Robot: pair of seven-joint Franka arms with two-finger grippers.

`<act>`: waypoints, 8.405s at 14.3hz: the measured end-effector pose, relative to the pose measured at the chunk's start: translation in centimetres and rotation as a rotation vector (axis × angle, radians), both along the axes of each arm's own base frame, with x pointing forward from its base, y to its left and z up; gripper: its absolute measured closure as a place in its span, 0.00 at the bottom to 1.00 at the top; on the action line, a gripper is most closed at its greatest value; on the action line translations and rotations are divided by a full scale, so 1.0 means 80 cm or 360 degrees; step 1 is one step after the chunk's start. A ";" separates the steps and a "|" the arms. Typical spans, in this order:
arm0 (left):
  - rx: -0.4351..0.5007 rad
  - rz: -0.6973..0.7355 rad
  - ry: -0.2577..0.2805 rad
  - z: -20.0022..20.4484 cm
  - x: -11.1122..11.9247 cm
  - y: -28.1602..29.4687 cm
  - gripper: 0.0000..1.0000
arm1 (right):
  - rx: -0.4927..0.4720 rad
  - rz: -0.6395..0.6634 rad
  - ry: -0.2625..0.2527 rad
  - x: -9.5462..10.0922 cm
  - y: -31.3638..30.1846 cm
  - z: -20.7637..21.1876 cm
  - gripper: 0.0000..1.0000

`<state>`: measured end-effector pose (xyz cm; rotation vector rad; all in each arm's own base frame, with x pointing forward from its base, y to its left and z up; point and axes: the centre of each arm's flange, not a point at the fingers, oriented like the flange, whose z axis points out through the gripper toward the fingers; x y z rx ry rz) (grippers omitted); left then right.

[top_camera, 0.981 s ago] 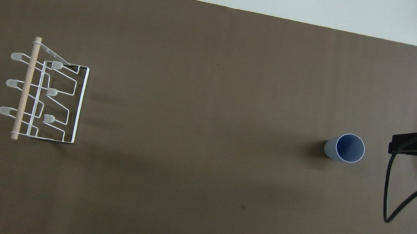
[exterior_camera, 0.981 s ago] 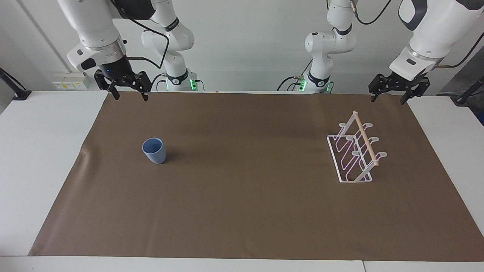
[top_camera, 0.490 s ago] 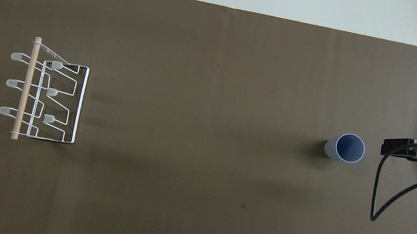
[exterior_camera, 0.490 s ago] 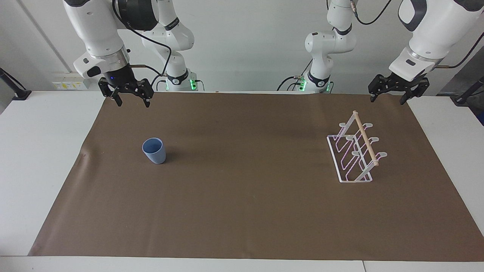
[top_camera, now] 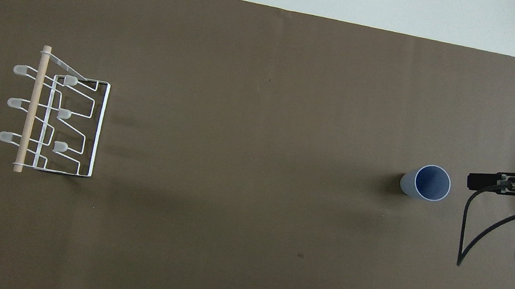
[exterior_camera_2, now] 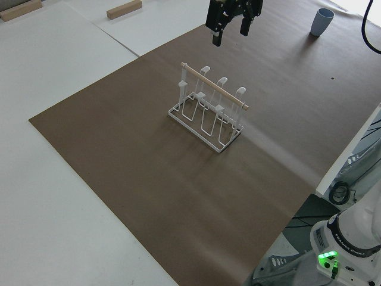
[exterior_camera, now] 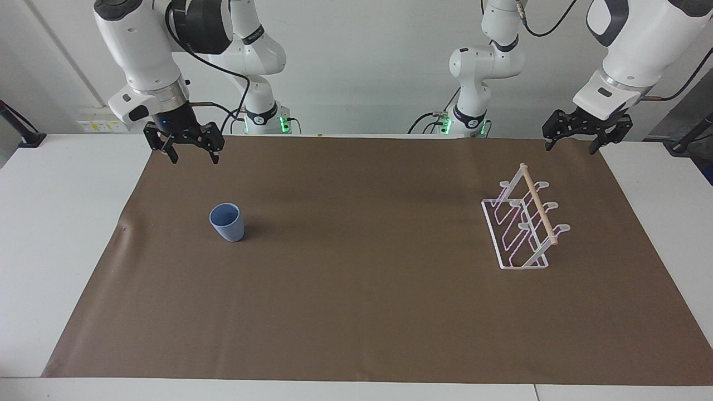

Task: Hang cup on cup holder
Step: 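Reach the right gripper to the light blue cup and grasp its base, then lift the cup with the right gripper while the left gripper approaches, then grasp the cup rim with the left gripper while the right gripper holds, then open the right gripper and withdraw it while the left gripper holds the cup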

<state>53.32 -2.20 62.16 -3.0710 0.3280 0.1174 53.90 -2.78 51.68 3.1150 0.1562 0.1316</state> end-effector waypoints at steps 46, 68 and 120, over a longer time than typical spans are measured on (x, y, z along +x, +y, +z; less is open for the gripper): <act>-0.0029 -0.0044 -0.0092 0.012 0.002 -0.020 0.00 | 0.1453 0.0101 0.0069 0.045 0.096 0.032 0.96; -0.0555 -0.1740 -0.0324 0.029 -0.057 -0.289 0.00 | 0.2405 -0.0323 0.0403 -0.019 0.317 -0.028 0.96; -0.0180 -0.1625 -0.0259 -0.004 -0.105 -0.347 0.21 | 0.1630 -0.0354 0.0211 0.002 0.248 -0.039 0.00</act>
